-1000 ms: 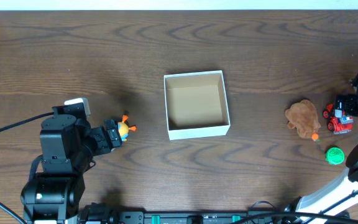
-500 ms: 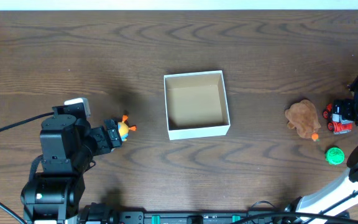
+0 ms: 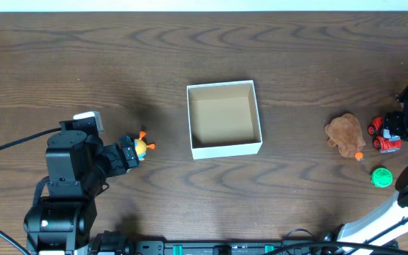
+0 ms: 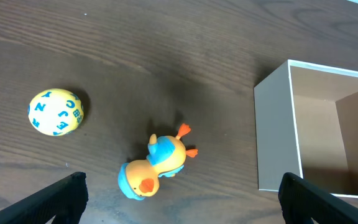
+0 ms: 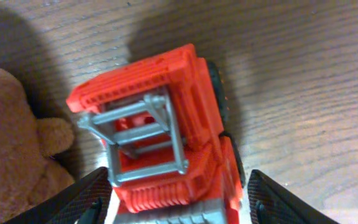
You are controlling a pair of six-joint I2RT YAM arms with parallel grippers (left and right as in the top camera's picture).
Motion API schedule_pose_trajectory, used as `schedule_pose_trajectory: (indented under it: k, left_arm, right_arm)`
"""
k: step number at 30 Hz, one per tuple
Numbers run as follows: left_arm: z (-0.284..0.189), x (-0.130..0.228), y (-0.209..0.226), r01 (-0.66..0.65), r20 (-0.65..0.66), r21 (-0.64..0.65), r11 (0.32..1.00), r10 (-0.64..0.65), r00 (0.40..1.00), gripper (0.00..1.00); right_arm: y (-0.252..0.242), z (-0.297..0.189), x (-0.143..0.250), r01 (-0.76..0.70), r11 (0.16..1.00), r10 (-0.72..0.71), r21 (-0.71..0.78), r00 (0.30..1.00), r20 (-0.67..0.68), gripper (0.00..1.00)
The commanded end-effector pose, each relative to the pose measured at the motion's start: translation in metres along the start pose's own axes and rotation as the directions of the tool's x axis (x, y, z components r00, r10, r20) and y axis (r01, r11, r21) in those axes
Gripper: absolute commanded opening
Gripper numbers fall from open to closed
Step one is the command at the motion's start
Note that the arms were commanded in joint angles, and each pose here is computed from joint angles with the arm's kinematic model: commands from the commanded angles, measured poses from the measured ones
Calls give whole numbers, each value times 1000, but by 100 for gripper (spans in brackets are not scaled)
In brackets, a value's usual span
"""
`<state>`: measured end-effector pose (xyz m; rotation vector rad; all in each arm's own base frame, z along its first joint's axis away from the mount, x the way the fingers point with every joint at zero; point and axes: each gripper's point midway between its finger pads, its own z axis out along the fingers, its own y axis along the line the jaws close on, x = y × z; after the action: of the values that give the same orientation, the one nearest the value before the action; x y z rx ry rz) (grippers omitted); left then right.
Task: Pack container
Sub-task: 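Reach the right gripper to the red fire truck and grasp it, then carry the red fire truck into the white box and release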
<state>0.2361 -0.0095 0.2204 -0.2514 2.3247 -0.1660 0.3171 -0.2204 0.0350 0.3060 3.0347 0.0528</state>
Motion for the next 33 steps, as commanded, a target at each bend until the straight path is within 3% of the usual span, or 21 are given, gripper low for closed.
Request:
schedule_pose_trajectory:
  k: [1,6,16,23,33]
  left_arm:
    - [-5,-6,-3,3,17,13,1000,-3,1000,98]
    - [-5,-6,-3,3,17,13,1000,-3,1000,98]
    - [-5,-6,-3,3,17,13,1000,-3,1000,98]
    - [-5,-6,-3,3,17,13,1000,-3,1000,98]
    - [-5,-6,-3,3,17,13,1000,-3,1000,98]
  right_arm:
    - [4,4,0,-1,999,1,-37,1000,6,63]
    - [5,4,-1,2,999,-2,-36,1000,9,53]
    - [18,5,-7,39,999,-39,-38,999,11,50]
    - [29,5,-13,58,998,-57,-37,998,18,42]
    - [40,-8,-28,31,999,-30,-20,997,69,11]
